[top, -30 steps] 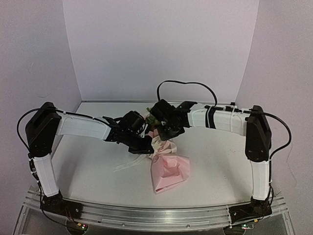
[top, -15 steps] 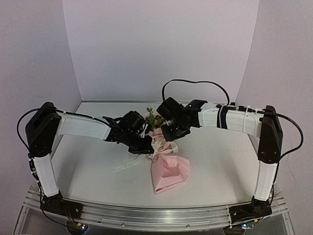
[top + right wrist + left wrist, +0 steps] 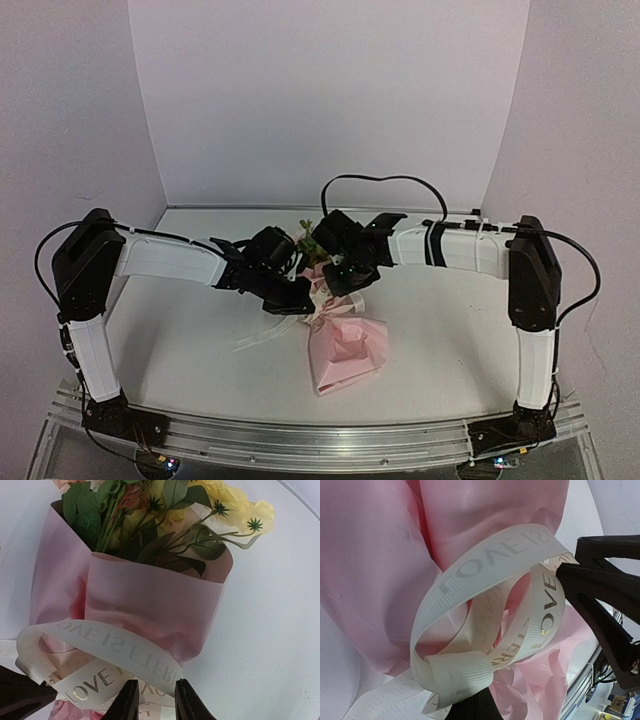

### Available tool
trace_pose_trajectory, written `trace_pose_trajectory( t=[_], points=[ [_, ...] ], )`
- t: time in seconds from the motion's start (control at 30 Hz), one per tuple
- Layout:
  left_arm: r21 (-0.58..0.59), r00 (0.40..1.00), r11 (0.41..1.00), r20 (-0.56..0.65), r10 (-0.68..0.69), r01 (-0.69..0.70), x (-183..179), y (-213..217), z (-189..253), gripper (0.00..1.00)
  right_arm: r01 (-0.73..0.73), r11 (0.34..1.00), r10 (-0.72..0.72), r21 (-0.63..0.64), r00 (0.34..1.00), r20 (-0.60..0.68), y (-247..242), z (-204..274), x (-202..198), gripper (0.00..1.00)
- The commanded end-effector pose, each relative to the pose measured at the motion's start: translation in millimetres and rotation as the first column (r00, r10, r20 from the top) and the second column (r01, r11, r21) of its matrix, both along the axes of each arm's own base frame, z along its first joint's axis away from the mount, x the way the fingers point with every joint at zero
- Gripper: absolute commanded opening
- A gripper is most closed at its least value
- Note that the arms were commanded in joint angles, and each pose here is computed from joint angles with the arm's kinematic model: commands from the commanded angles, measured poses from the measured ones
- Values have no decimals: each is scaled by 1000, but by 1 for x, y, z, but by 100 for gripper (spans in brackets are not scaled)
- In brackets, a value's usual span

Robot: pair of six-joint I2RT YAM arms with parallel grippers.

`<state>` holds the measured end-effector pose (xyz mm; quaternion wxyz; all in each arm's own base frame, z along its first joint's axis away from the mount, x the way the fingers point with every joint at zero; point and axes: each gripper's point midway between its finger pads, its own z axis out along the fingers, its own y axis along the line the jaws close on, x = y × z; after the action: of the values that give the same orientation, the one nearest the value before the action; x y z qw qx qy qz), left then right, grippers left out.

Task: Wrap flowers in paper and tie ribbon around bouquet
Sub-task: Cross the half-tied ribbon over the folded bouquet.

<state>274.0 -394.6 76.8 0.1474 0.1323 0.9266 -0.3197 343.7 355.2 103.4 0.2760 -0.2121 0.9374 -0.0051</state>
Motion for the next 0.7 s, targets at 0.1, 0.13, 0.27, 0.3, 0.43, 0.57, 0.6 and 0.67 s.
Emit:
trace_pose_trajectory(
  t=[0.1,0.13,0.27,0.3,0.43,0.57,0.6,0.67],
  points=[
    [-42,999,999,40,3,-2,11,-8,22,0,23,1000,-23,-1,997,76,6,14,18,26],
    [-42,999,999,40,3,-2,11,-8,22,0,23,1000,-23,-1,997,75,7,13,19,25],
    [-42,999,999,41,3,-2,11,-8,23,0,23,1000,-22,-7,998,67,6,8,21,22],
    [-41,999,999,42,3,-2,11,-7,23,0,23,1000,-23,-7,998,66,6,8,21,20],
    [-41,999,999,40,3,-1,11,-7,22,0,28,1000,-28,-11,997,67,3,8,21,13],
    [-41,999,999,40,4,-2,11,-7,22,0,52,999,-51,-9,994,93,-5,19,20,8],
    [-41,999,999,40,3,-1,11,-8,22,0,59,998,-58,-5,993,101,-8,23,20,8],
    [-41,999,999,39,5,-3,11,-8,22,0,69,998,-69,4,991,114,-14,32,17,7]
  ],
)
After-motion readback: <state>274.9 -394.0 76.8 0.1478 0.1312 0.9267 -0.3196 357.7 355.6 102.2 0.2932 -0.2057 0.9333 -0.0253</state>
